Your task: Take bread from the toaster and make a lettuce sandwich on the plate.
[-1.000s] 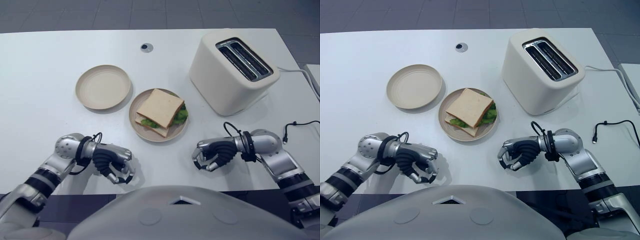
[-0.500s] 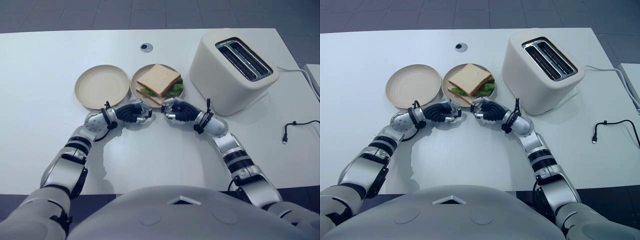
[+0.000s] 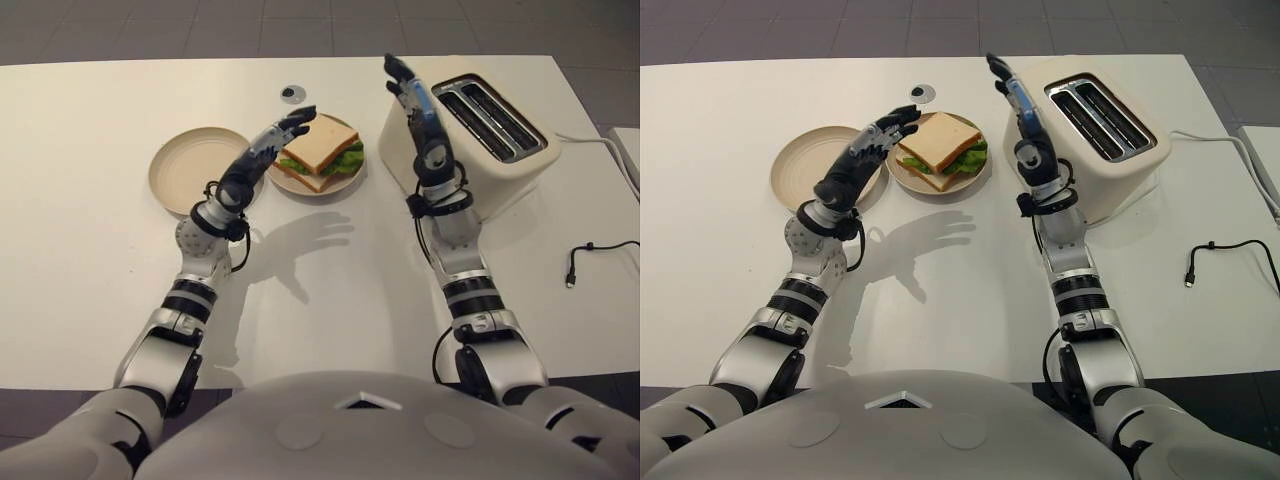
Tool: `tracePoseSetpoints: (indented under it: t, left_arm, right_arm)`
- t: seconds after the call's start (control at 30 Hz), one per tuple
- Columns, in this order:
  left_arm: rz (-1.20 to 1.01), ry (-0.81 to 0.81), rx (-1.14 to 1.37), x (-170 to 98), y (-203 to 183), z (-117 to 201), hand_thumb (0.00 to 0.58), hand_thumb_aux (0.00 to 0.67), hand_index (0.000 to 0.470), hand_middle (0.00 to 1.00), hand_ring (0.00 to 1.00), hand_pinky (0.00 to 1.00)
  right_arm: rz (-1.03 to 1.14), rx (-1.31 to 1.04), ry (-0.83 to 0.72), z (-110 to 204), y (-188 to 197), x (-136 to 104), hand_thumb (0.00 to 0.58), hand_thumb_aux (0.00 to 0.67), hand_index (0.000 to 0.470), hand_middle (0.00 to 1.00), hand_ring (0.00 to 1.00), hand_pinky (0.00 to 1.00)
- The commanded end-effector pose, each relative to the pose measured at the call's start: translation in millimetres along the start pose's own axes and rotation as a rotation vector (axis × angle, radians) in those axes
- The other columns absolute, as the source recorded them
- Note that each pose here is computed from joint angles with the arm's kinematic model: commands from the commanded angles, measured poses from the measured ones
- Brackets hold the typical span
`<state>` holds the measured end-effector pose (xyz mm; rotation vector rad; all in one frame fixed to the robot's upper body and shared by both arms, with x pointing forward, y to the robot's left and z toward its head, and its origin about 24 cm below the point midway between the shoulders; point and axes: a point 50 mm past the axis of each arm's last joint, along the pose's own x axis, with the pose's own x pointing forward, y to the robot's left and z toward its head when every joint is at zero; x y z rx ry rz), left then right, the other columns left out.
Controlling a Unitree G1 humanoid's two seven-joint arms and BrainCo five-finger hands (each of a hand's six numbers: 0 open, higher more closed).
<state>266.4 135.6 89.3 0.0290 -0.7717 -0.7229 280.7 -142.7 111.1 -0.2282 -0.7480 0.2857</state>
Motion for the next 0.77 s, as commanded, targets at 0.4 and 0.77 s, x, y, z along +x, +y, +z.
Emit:
tracePoseSetpoints:
  t: [0.4,0.77]
  left_arm:
    - [-0.009,0.06,0.001,-4,-1,-14,0.0,0.0,0.0,0.0,0.0,0.0]
    - [-0.003,0.082,0.007,-5,2,-18,0.0,0.0,0.0,0.0,0.0,0.0]
  right_arm:
    - [-0.053,-0.004,-0.001,-2,-4,2,0.0,0.0,0.0,0.0,0.0,0.0]
    - [-0.057,-0.006,0.009,-4,-5,0,0.0,0.0,0.0,0.0,0.0,0.0]
